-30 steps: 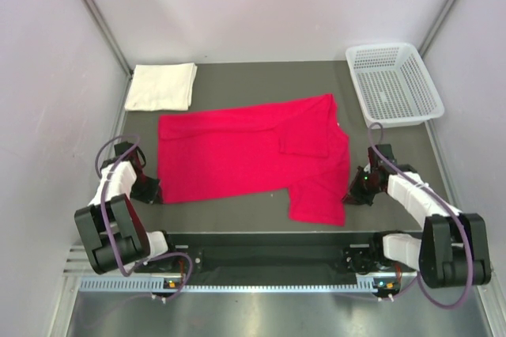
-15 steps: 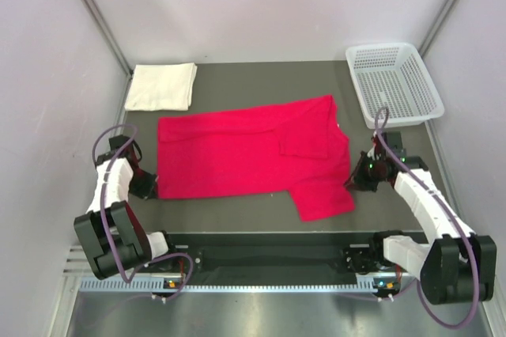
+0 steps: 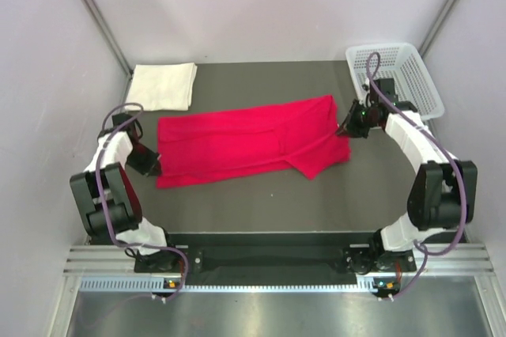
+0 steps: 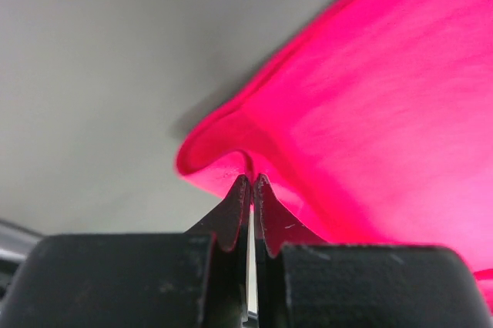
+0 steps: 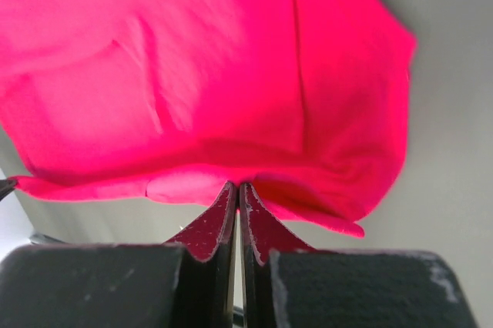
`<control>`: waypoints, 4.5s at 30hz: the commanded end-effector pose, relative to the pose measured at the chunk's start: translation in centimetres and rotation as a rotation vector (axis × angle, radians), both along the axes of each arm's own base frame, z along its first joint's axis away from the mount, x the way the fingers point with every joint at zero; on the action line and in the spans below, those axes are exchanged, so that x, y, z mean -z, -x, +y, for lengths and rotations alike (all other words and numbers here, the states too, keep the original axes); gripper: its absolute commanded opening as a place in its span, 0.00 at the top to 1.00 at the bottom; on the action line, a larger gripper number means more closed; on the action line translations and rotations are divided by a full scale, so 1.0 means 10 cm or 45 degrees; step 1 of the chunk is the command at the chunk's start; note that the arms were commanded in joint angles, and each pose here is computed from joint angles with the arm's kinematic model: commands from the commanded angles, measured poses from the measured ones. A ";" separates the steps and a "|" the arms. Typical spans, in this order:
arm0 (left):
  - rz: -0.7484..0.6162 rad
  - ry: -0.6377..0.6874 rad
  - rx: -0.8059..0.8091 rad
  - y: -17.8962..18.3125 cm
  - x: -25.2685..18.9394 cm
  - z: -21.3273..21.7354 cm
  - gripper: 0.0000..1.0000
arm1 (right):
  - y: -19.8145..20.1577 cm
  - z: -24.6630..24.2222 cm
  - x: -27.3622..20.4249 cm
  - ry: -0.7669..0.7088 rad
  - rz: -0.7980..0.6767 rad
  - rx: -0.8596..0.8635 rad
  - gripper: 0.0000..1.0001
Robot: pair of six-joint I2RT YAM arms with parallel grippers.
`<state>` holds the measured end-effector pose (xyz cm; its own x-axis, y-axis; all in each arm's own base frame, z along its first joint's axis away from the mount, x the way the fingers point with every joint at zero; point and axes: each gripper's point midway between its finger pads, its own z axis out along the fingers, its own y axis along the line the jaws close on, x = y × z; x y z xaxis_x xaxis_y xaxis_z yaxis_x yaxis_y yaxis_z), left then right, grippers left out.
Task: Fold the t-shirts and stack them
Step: Fold the tshirt
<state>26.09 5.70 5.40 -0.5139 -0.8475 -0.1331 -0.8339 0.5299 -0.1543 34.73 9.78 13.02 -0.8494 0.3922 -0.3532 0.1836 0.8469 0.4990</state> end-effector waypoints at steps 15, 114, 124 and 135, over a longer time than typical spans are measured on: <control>-0.106 -0.028 0.095 -1.03 -0.11 0.16 1.00 | -1.12 0.19 -0.32 -0.085 -0.146 -0.032 1.00; -0.331 -0.078 0.452 -1.80 0.02 0.36 0.64 | -0.45 1.82 0.17 -0.202 -0.098 -0.607 0.73; -0.293 -0.077 0.458 -1.74 0.11 0.36 0.59 | -0.46 1.83 0.21 -0.245 -0.080 -0.602 0.74; -0.270 -0.058 0.460 -1.70 0.21 0.33 0.60 | -0.43 1.79 0.26 -0.245 -0.064 -0.603 0.74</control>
